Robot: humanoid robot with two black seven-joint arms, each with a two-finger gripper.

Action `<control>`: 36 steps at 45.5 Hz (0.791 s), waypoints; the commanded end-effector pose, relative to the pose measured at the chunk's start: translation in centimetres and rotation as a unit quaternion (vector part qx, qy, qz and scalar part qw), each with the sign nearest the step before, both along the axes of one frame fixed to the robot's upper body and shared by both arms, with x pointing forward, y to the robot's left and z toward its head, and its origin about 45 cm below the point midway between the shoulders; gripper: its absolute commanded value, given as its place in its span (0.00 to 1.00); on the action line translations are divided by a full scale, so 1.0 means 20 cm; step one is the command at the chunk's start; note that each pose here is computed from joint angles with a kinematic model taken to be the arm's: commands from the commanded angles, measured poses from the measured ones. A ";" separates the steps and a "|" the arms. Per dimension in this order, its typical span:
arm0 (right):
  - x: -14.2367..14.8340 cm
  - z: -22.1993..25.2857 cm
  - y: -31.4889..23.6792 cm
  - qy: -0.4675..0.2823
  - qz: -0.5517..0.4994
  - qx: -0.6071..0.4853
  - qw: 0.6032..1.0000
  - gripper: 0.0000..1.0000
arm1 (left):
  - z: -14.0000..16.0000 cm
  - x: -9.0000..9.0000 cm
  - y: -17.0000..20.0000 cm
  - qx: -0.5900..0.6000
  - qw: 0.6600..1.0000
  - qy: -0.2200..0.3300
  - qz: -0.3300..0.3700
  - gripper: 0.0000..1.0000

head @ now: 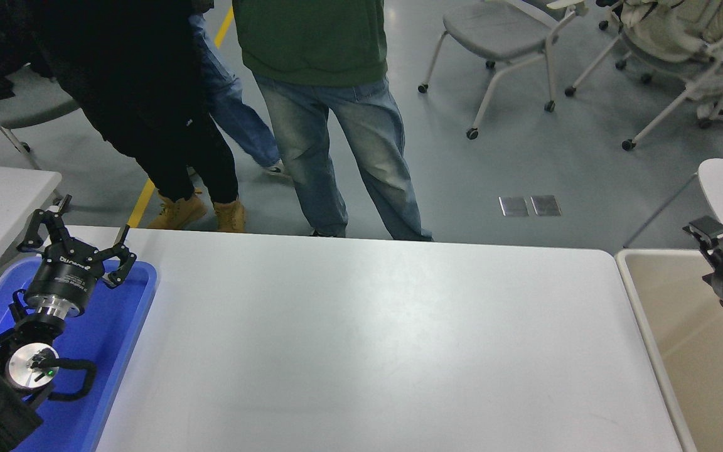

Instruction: Clean the table surface

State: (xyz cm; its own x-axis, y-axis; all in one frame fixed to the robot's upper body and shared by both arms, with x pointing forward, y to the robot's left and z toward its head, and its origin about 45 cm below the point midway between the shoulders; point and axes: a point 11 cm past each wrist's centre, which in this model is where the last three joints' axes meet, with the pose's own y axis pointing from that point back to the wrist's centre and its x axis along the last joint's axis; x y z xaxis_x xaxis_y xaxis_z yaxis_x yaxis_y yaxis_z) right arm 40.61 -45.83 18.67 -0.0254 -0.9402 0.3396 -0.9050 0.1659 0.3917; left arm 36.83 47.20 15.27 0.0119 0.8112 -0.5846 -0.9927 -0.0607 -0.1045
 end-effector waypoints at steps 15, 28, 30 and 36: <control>0.07 -0.25 0.87 -0.050 -0.026 0.324 0.944 1.00 | 0.00 0.00 0.00 0.000 1.000 0.000 0.000 1.00; 0.04 -0.31 1.13 -0.065 -0.013 0.368 0.928 1.00 | 0.00 0.00 0.00 0.000 1.000 0.000 0.000 1.00; 0.03 -0.32 1.16 -0.063 -0.012 0.373 0.926 1.00 | 0.00 0.00 0.00 0.000 1.000 0.000 0.000 1.00; 0.03 -0.35 1.21 -0.059 -0.018 0.379 0.923 1.00 | 0.00 0.00 0.00 0.000 1.000 0.000 0.000 1.00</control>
State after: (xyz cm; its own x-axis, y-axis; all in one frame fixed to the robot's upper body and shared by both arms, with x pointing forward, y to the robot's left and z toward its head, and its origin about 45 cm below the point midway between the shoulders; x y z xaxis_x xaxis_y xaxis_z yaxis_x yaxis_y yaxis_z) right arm 41.60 -24.70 12.66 -0.0494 -0.9301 -0.3640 -0.9487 -0.0703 0.3083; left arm 36.84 47.19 15.27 0.0120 0.8112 -0.5846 -0.9927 -0.0606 -0.1044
